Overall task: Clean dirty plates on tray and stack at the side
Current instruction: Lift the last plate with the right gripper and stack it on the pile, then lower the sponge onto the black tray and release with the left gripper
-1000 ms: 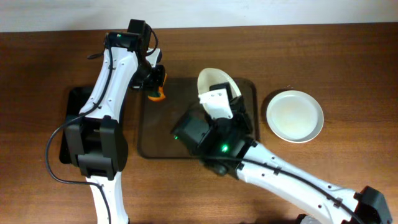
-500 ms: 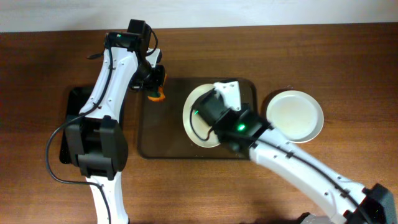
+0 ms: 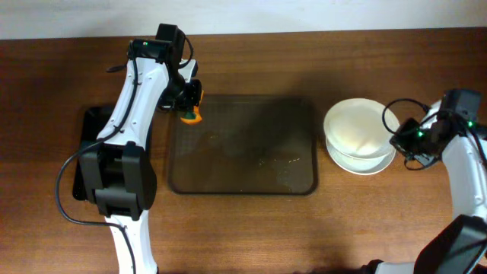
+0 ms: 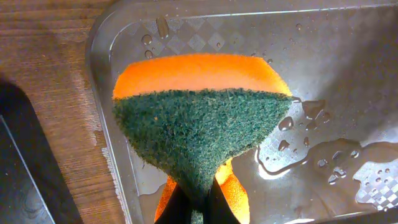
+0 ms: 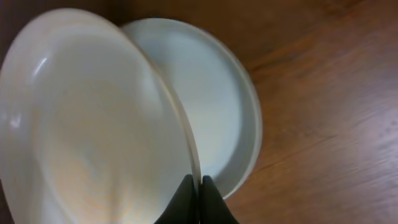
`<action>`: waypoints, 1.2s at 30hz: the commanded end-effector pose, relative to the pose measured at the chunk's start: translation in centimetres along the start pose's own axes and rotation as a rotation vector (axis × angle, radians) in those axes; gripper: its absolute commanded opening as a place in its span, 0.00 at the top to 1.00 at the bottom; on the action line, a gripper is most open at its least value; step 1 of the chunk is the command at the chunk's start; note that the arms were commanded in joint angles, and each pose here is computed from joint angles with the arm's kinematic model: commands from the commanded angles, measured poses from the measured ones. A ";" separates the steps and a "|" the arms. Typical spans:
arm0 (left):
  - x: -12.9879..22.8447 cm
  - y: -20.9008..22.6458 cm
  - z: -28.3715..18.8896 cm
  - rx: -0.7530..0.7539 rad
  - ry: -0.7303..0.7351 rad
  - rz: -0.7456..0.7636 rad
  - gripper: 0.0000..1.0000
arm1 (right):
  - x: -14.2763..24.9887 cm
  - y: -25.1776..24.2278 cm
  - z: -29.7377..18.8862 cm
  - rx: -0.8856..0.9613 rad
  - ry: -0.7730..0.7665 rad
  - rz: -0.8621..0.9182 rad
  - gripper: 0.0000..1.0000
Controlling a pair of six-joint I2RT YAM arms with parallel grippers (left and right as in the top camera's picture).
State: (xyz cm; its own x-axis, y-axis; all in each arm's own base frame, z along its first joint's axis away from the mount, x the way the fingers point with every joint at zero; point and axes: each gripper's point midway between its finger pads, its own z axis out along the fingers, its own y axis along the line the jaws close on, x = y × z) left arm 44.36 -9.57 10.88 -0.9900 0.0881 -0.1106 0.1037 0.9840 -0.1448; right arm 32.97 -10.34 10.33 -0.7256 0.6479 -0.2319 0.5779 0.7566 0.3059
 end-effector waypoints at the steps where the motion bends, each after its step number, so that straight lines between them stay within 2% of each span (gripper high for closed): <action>1: -0.2 0.2 0.0 -0.004 -0.003 0.009 1.00 | 0.3 -1.9 2.0 0.002 0.007 0.028 0.96; 4: -0.2 0.2 0.0 -0.004 -0.003 0.010 1.00 | 1.2 -2.2 3.5 0.009 0.041 0.024 0.96; 6: -0.3 0.2 0.0 -0.004 -0.006 0.010 1.00 | 1.2 -2.2 3.5 0.009 0.044 0.024 0.65; 7: -0.3 0.4 0.0 -0.005 -0.007 0.007 1.00 | 1.4 -1.6 3.4 -0.022 0.057 0.026 0.59; 9: -0.1 1.6 -1.2 -0.018 -0.001 -0.021 1.00 | 0.8 -0.3 1.6 -0.061 0.058 0.023 0.56; 11: 0.5 3.8 -3.8 -0.030 -0.001 -0.075 1.00 | -0.4 2.3 -1.7 -0.089 0.022 -0.057 0.54; 14: 3.5 9.9 -7.8 -0.167 0.028 -0.260 1.00 | 0.1 6.7 -3.6 -0.136 -0.003 -0.186 0.45; 16: 5.0 13.1 -7.9 -0.188 0.061 -0.354 1.00 | 1.3 8.8 -3.2 -0.152 0.014 -0.250 0.39; 19: 6.2 16.8 -5.6 -0.192 0.083 -0.458 1.00 | 2.8 10.7 -2.8 -0.155 0.033 -0.319 0.36; 21: 7.4 19.2 -2.1 -0.192 0.096 -0.513 1.00 | 3.5 11.5 -2.7 -0.163 0.044 -0.348 0.36; 25: 9.6 20.7 3.5 -0.191 0.114 -0.544 1.00 | 3.7 11.7 -2.7 -0.164 0.050 -0.352 0.36; 26: 9.9 20.8 4.1 -0.191 0.115 -0.545 0.87 | 3.8 11.6 -2.7 -0.162 0.053 -0.352 0.36; 27: 10.0 20.8 4.2 -0.191 0.115 -0.546 0.48 | 3.8 11.6 -2.7 -0.162 0.054 -0.352 0.36; 28: 9.9 20.8 4.1 -0.191 0.113 -0.547 0.29 | 3.8 11.6 -2.7 -0.162 0.053 -0.352 0.36; 30: 9.7 20.7 3.5 -0.190 0.112 -0.546 0.11 | 3.8 11.6 -2.7 -0.163 0.054 -0.351 0.36; 31: 9.3 20.7 2.4 -0.192 0.102 -0.546 0.03 | 3.9 11.7 -2.7 -0.166 0.056 -0.351 0.36; 32: 8.4 20.6 0.1 -0.195 0.068 -0.547 0.01 | 3.9 11.7 -2.7 -0.170 0.057 -0.351 0.36; 36: 6.2 18.6 -10.7 -0.211 -0.108 -0.514 0.02 | 3.9 11.9 -3.2 -0.175 0.052 -0.353 0.36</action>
State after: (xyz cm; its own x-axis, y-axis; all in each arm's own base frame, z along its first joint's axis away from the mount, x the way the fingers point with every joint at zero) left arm 37.85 11.04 9.03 -0.9020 -0.4304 0.0323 -0.4298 0.9026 0.0255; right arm 35.64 0.63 14.92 -0.8920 0.3558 -0.2789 0.2431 0.8977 0.3675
